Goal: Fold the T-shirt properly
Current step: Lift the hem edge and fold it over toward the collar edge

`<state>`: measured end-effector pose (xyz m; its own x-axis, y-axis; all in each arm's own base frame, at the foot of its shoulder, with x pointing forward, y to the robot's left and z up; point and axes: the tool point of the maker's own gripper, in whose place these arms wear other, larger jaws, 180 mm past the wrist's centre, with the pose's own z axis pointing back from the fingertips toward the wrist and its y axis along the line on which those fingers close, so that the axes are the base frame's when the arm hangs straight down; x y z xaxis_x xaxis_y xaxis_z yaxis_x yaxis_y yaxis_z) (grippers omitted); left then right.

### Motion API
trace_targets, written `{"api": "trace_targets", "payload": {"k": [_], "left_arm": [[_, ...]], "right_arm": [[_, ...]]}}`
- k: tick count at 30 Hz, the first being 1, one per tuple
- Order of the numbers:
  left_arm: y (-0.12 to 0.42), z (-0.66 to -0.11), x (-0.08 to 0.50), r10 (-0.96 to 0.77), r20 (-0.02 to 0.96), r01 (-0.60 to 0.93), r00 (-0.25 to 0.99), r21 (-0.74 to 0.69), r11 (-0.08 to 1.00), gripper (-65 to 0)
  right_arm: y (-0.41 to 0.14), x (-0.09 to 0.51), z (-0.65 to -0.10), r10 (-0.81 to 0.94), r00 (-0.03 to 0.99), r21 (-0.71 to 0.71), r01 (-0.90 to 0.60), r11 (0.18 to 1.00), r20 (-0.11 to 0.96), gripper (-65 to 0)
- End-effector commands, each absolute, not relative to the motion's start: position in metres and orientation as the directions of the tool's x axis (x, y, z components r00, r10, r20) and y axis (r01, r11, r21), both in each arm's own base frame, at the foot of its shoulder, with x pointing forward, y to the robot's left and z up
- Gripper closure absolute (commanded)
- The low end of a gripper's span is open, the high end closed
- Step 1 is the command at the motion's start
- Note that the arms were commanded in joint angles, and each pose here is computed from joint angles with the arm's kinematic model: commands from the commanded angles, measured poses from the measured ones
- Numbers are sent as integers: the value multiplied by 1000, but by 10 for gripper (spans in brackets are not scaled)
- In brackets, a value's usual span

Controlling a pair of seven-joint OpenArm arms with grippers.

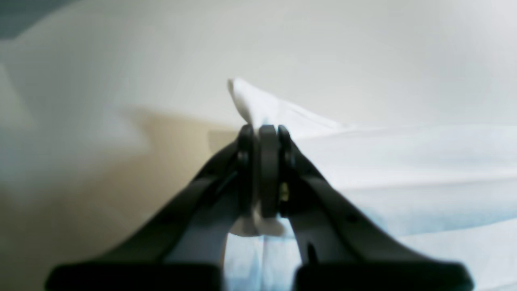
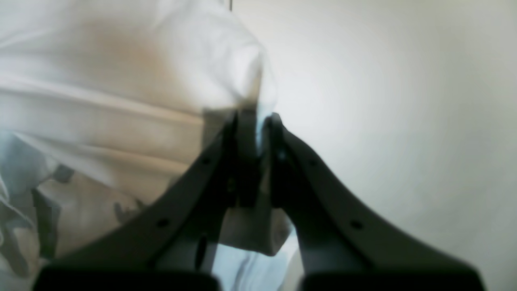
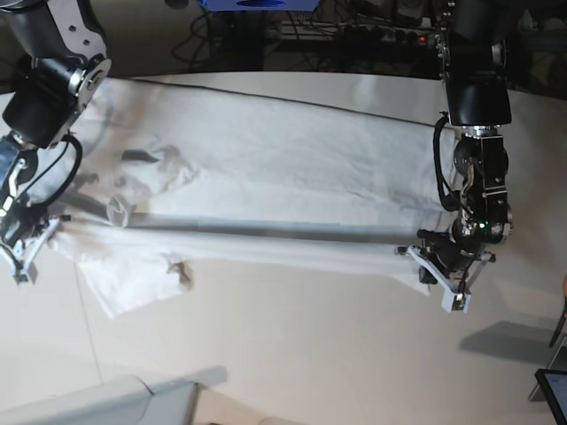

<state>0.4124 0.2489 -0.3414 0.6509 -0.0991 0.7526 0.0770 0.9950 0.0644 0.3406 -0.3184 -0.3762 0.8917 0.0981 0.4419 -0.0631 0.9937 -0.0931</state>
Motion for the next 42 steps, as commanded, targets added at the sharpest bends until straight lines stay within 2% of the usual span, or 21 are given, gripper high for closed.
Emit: {"api": "trace_targets", "payload": {"k": [1, 16, 25, 31, 34, 39, 40, 42], "left_arm": [[262, -316, 423, -117, 789, 51, 603, 108, 993, 0], [260, -339, 406, -127, 754, 65, 644, 111, 992, 0], [269, -363, 398, -207, 685, 63, 698, 229, 971, 0], [261, -380, 396, -202, 685, 69, 700, 217, 974, 0], [263, -390, 392, -193, 671, 66, 716, 210, 976, 0], [267, -397, 388, -188, 656, 63, 731, 210, 976, 0], [267, -397, 389, -188, 656, 63, 731, 209, 976, 0], [267, -397, 389, -188, 656, 63, 731, 209, 976, 0]], "right_arm": [[-329, 348, -360, 98, 880, -130, -41, 991, 465, -3], [-327, 328, -343, 117, 896, -201, -32, 979, 428, -3], [-314, 307, -370, 114, 920, -170, -52, 984, 374, -3], [-301, 307, -376, 108, 921, -139, -59, 988, 374, -13], [-300, 307, -377, 108, 921, -138, -60, 989, 374, -86], [-304, 305, -375, 93, 920, -138, -42, 989, 380, -310], [-309, 301, -376, 66, 921, -130, -16, 991, 384, -341], [-317, 300, -374, 26, 906, -119, 27, 993, 422, -351]]}}
